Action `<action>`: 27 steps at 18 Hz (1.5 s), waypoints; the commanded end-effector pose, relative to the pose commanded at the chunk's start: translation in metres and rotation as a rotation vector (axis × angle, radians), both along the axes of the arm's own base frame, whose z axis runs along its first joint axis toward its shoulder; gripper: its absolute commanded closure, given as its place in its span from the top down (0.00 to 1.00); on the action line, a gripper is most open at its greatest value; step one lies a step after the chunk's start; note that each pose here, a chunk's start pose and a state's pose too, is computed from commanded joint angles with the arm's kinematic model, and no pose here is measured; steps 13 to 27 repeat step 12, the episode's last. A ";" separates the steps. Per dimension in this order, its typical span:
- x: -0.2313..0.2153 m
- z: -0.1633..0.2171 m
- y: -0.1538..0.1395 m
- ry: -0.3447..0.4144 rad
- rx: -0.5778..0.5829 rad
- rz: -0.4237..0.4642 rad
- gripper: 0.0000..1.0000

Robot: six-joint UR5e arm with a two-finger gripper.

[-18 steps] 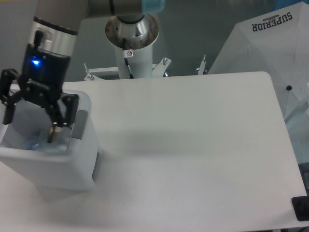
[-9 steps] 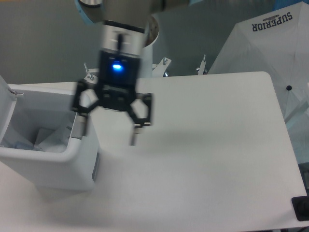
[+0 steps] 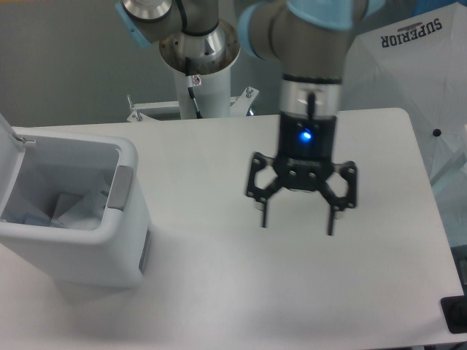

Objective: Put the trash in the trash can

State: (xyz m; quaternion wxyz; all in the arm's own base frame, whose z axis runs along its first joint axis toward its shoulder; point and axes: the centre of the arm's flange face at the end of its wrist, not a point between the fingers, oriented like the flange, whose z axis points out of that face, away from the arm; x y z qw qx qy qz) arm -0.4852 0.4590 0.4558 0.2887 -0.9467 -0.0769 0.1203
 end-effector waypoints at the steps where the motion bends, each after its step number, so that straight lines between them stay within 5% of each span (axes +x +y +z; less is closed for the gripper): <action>1: -0.008 -0.005 -0.003 0.010 -0.018 -0.009 1.00; 9: -0.022 -0.060 -0.027 -0.039 -0.257 -0.092 1.00; 27: -0.015 -0.074 -0.031 -0.059 -0.285 -0.093 1.00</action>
